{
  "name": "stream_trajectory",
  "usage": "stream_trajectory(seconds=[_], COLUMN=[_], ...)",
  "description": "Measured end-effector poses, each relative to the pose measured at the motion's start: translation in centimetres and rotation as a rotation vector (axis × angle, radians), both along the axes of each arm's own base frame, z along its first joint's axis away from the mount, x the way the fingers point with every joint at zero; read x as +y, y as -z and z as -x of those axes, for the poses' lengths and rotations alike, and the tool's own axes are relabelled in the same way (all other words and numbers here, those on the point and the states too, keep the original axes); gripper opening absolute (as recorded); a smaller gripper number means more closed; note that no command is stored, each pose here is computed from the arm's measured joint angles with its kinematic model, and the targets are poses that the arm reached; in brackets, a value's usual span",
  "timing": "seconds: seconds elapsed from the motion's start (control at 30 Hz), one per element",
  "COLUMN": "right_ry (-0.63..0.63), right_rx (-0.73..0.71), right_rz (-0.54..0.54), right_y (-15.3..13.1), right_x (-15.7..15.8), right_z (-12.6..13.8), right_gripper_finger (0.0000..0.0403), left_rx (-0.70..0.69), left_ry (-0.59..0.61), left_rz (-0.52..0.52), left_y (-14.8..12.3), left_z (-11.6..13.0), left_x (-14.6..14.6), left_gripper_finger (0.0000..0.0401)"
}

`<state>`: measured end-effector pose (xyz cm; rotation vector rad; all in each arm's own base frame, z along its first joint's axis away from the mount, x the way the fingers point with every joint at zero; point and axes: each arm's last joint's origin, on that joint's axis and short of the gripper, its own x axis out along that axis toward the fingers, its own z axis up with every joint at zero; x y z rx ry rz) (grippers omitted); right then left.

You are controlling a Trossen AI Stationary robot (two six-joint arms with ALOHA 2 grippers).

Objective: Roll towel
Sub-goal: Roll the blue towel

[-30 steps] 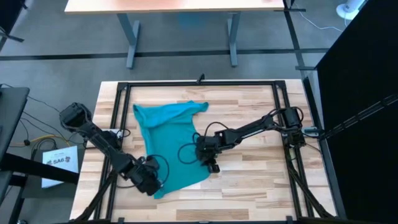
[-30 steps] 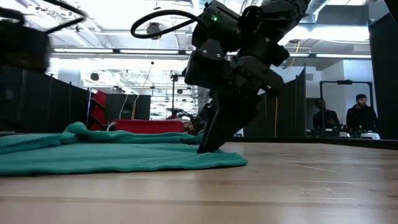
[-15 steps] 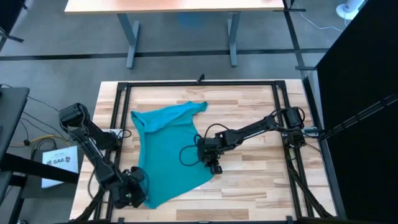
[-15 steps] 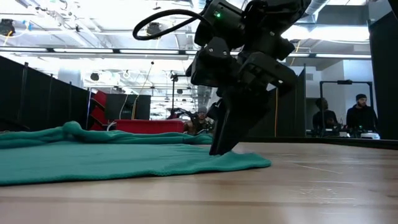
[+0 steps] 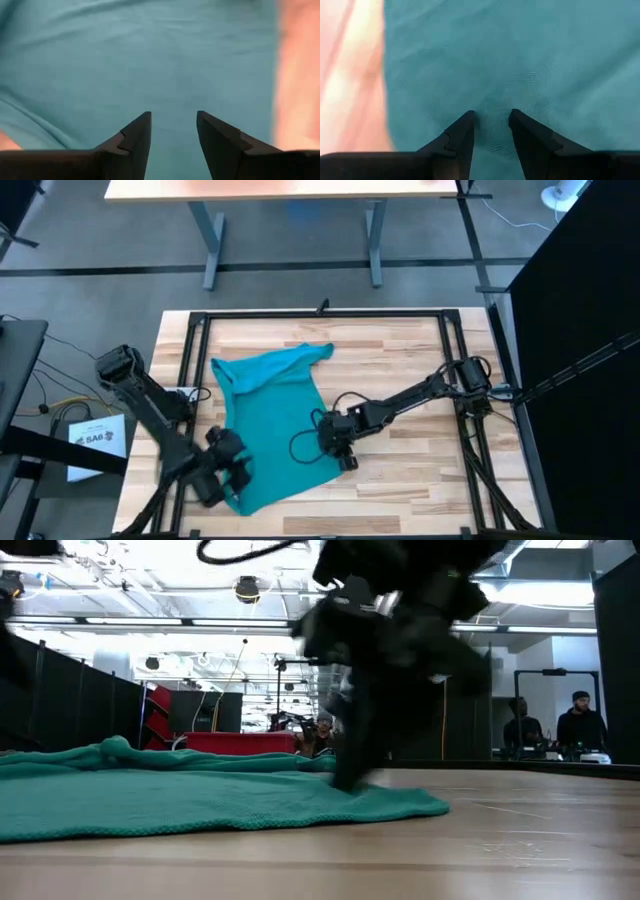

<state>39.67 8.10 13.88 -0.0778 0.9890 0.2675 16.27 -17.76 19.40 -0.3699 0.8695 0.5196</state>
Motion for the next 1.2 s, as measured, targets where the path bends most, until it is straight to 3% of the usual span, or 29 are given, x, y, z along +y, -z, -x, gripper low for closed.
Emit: stream_trajectory(seconds=[0.13,0.43,0.87,1.2], right_ry=[0.102,0.162,-0.026,-0.062], right_rx=[-0.175,-0.199,-0.099,0.079], right_rz=[-0.007,-0.019,-0.074,-0.073], right_y=[-3.8,-4.3,0.6,3.4], right_x=[-3.7,-9.9,-6.7,-6.5], right_z=[-2.8,-3.5,-4.2,-1.7], right_gripper_finger=[0.0118,0.0118,0.0118,0.0113], left_rx=[0.072,0.177,0.374,0.4], left_ry=[-0.014,-0.083,-0.075,-0.168], left_rz=[-0.087,-0.149,-0.057,-0.024], left_y=[0.9,3.7,5.6,4.7], left_z=[-1.7,-2.0,-0.5,2.2], left_x=[2.6,6.2,7.6,6.4], left_gripper_finger=[0.0143,0.0143,0.0143,0.0143])
